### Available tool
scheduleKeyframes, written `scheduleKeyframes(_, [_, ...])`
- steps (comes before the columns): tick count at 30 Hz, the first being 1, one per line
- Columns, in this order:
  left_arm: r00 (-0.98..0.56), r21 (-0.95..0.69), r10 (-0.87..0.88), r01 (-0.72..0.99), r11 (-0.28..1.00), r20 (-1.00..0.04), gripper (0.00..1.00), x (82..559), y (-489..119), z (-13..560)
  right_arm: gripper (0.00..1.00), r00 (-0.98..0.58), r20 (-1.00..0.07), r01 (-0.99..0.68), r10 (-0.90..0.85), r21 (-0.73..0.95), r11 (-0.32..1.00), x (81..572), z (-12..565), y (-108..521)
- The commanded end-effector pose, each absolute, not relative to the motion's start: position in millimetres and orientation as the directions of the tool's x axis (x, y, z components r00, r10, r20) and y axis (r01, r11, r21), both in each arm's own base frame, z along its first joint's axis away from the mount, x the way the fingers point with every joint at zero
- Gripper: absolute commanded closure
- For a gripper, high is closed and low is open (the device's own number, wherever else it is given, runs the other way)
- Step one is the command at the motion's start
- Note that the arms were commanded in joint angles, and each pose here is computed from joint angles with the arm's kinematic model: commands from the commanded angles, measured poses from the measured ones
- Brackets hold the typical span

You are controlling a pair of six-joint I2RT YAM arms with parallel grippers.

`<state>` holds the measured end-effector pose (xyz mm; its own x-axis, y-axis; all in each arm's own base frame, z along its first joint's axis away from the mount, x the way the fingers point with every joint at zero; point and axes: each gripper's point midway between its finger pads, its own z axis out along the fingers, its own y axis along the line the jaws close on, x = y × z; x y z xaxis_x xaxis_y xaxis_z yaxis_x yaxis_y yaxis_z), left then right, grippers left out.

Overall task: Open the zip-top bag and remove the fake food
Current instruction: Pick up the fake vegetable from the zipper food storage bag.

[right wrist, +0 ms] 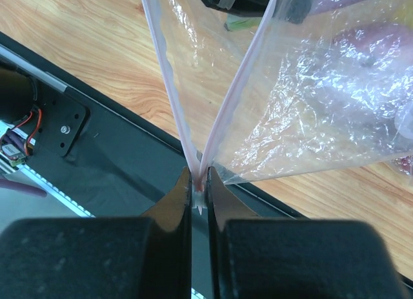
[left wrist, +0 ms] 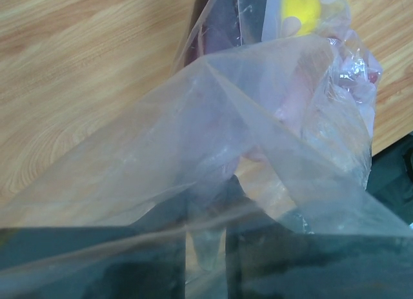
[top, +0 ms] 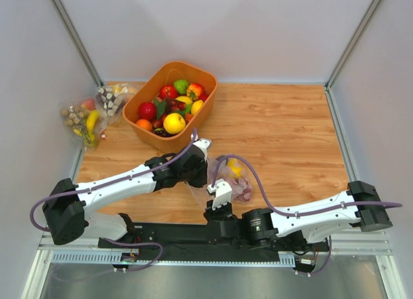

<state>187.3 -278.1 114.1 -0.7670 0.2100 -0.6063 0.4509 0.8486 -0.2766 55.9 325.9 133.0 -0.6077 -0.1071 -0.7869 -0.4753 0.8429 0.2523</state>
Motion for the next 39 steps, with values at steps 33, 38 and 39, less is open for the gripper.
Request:
scheduleKeyframes(33, [-0.735, -0.47, 0.135, 0.551, 0.69, -0.664, 1.0, 166, -283, 186, 1.0, -0.75, -0.637, -0.501, -0.179, 0.37, 0.782, 15, 95, 330])
scheduleKeyframes(38, [-0.771, -0.512, 0.202, 0.57, 0.643, -0.604, 1.0, 135, -272, 165, 1.0, -0.75, -0.641, -0.46, -0.162, 0.33, 0.824, 47, 88, 318])
scheduleKeyframes(39, [-0.772, -0.513, 0.209, 0.572, 0.64, -0.601, 1.0, 132, -271, 164, 1.0, -0.751, -0.641, -0.45, -0.157, 0.323, 0.833, 52, 87, 315])
